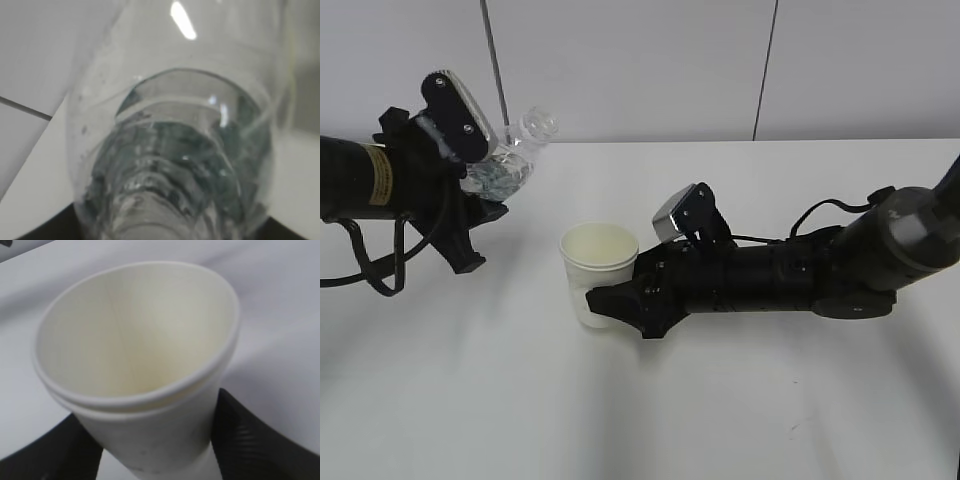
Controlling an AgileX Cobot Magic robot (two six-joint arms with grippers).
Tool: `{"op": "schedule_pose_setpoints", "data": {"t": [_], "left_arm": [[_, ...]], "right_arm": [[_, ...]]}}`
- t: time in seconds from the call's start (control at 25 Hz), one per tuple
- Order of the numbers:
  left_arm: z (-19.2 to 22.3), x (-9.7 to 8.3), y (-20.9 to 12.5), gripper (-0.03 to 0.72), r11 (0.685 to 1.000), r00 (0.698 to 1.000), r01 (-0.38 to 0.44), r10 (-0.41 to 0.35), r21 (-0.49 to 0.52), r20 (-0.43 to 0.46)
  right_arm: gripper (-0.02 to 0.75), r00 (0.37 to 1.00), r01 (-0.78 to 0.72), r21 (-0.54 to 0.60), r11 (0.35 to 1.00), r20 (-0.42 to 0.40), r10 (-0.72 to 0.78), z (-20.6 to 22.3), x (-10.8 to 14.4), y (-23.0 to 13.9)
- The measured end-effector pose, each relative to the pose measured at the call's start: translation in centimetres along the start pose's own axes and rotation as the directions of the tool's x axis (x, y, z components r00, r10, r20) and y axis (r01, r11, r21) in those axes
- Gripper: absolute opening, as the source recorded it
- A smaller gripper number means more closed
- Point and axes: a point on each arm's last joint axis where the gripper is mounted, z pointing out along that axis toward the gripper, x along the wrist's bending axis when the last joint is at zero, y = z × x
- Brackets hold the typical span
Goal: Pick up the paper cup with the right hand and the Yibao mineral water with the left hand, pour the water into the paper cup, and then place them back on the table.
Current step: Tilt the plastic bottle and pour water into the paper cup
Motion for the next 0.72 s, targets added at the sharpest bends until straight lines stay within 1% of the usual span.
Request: {"op": "schedule_pose_setpoints", "data": {"t": [0.24,0.4,0.56,0.64,0.72], "left_arm": [[0.1,0.2,1.1,0.321,0.991,0.993,-0.119,0.121,0.063,-0.018],[0.1,0.2,1.5,0.321,0.981,0.984,-0.171,0.174,0.091,-0.025],[0.0,0.1,1.5,0.321,0.961,0.968,-0.243,0.248,0.134,-0.023],[0.0,-0.1,1.5,0.321,0.945,0.956,-0.287,0.293,0.156,-0.021],[0.0,-0.1,1.6,0.321,0.935,0.947,-0.315,0.322,0.166,-0.020]], "right_arm": [[0.488,1.000,-0.001,0.014,1.000,0.009,0.000,0.0,-0.1,-0.1],[0.488,1.000,-0.001,0.016,1.000,0.010,0.000,0.0,-0.1,-0.1],[0.488,1.000,-0.001,0.016,1.000,0.010,0.000,0.0,-0.1,-0.1],[0.488,1.000,-0.001,0.016,1.000,0.010,0.000,0.0,-0.1,-0.1],[0.488,1.000,-0.001,0.017,1.000,0.011,0.000,0.0,-0.1,-0.2]]}}
